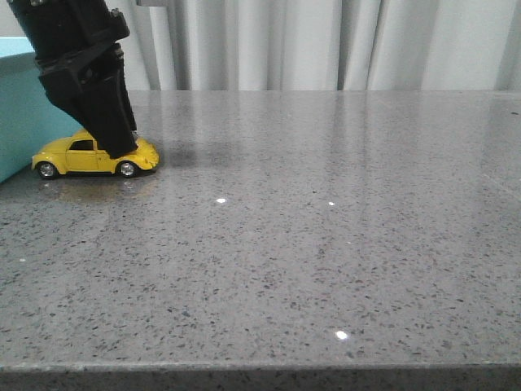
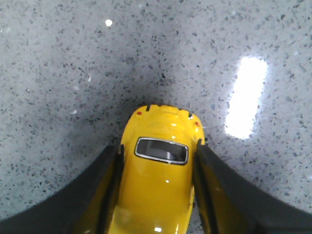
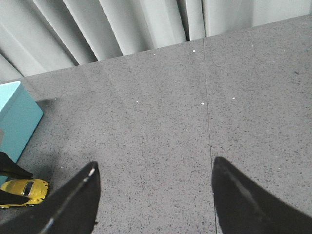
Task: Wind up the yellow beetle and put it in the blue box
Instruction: 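Close the left gripper on the car and lift it over the box, then lower the car into the blue box and open the left gripper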
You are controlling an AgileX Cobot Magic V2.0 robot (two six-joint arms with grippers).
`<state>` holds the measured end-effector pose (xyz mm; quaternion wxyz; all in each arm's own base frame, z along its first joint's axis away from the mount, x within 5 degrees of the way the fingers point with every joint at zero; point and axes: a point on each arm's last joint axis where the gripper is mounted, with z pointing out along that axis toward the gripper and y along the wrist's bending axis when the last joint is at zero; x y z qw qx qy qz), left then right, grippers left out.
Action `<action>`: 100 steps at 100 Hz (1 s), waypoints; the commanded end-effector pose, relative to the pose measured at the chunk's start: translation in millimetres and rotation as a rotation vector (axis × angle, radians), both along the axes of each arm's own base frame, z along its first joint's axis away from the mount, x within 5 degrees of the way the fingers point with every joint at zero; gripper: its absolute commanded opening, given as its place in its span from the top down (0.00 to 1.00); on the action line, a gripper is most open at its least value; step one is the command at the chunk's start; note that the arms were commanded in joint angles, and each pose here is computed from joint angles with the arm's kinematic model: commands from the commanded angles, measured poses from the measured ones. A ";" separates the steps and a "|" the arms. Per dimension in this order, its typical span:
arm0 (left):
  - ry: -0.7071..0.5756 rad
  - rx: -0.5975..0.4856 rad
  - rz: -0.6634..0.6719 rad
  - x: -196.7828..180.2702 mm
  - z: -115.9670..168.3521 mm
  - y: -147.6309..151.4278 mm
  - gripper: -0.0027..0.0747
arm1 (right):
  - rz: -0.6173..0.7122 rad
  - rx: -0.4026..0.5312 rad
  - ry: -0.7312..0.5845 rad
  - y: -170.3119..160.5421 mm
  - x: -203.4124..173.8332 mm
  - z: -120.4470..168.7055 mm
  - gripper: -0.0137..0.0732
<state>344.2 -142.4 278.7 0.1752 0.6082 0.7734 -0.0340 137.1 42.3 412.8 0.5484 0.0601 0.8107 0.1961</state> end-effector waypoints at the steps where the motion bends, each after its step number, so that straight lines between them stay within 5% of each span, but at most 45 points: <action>1: -0.088 -0.058 0.016 -1.5 29.2 -3.2 0.79 | 0.007 0.010 -0.111 -1.0 -2.4 15.6 0.28; 44: -0.379 -0.372 0.373 0.5 165.2 17.0 0.79 | 0.006 0.007 -0.103 -1.1 -2.6 14.9 0.28; 59: -0.423 -0.500 0.660 -2.9 198.9 54.0 0.79 | 0.006 0.006 -0.100 -1.2 -2.7 14.7 0.28; 73: -0.377 -0.573 0.906 -2.8 203.0 92.5 0.79 | 0.006 0.006 -0.100 -1.2 -2.7 14.7 0.28; 100: -0.262 -0.491 1.182 -0.8 178.1 156.0 0.79 | 0.006 0.007 -0.101 -1.2 -2.7 14.7 0.28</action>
